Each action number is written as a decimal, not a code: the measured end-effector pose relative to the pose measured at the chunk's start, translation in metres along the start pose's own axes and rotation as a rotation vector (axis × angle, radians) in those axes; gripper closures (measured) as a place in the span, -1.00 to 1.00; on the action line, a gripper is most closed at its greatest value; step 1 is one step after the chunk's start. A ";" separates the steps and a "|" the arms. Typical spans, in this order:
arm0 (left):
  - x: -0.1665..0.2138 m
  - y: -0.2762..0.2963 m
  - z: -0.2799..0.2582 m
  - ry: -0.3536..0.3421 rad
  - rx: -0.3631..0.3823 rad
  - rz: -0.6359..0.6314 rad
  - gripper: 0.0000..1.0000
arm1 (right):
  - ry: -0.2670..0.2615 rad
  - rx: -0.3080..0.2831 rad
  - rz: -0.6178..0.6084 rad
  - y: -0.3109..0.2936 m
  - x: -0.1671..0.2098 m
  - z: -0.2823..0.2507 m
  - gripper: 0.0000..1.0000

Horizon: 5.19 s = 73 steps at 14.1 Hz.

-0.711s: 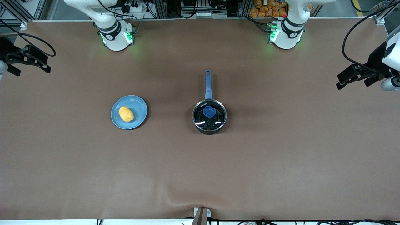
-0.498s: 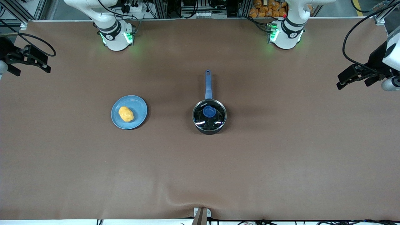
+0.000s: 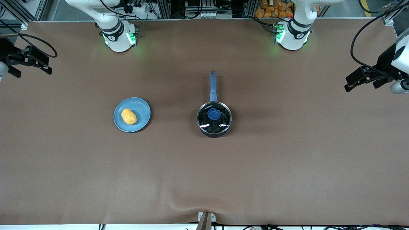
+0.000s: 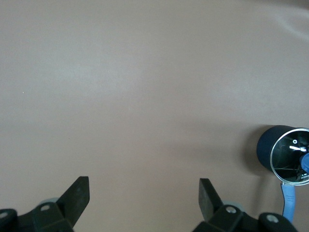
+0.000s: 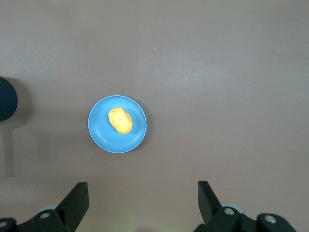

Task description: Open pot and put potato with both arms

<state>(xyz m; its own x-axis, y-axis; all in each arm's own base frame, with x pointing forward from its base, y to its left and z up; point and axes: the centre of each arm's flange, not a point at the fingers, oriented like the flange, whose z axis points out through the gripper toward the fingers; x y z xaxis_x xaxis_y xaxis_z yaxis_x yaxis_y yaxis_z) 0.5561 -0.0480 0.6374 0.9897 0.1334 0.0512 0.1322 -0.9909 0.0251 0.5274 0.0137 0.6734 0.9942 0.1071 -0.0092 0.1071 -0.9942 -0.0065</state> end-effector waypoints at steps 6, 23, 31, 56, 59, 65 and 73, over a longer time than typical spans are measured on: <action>0.000 -0.004 0.002 -0.005 0.000 0.059 -1.00 | 0.000 0.000 0.000 0.000 0.000 0.000 -1.00; -0.001 -0.001 0.004 -0.008 -0.002 0.062 -1.00 | 0.000 0.000 0.000 0.000 0.000 0.000 -1.00; -0.009 0.187 0.121 -0.072 -0.057 -0.099 -1.00 | -0.001 0.000 0.000 0.000 0.000 0.001 -1.00; -0.112 0.417 0.343 -0.065 0.047 -0.244 -1.00 | -0.001 0.000 0.001 0.001 0.000 0.001 -1.00; -0.111 0.419 0.343 -0.059 0.036 -0.245 -1.00 | -0.001 0.000 0.001 0.001 0.000 0.001 -1.00; -0.112 0.421 0.344 -0.058 0.034 -0.244 -1.00 | -0.003 0.000 0.001 0.001 0.000 0.002 -1.00; -0.115 0.425 0.356 -0.051 0.029 -0.234 -1.00 | -0.005 0.001 0.001 0.001 0.001 0.003 -1.00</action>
<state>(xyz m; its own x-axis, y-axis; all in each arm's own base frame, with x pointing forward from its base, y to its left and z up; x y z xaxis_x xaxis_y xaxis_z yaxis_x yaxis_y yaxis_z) 0.5180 -0.4908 0.2867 0.9332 0.3593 -0.0035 0.3593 -0.9332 0.0018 0.5286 0.0132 0.6701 0.9942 0.1066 -0.0145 0.1065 -0.9943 -0.0071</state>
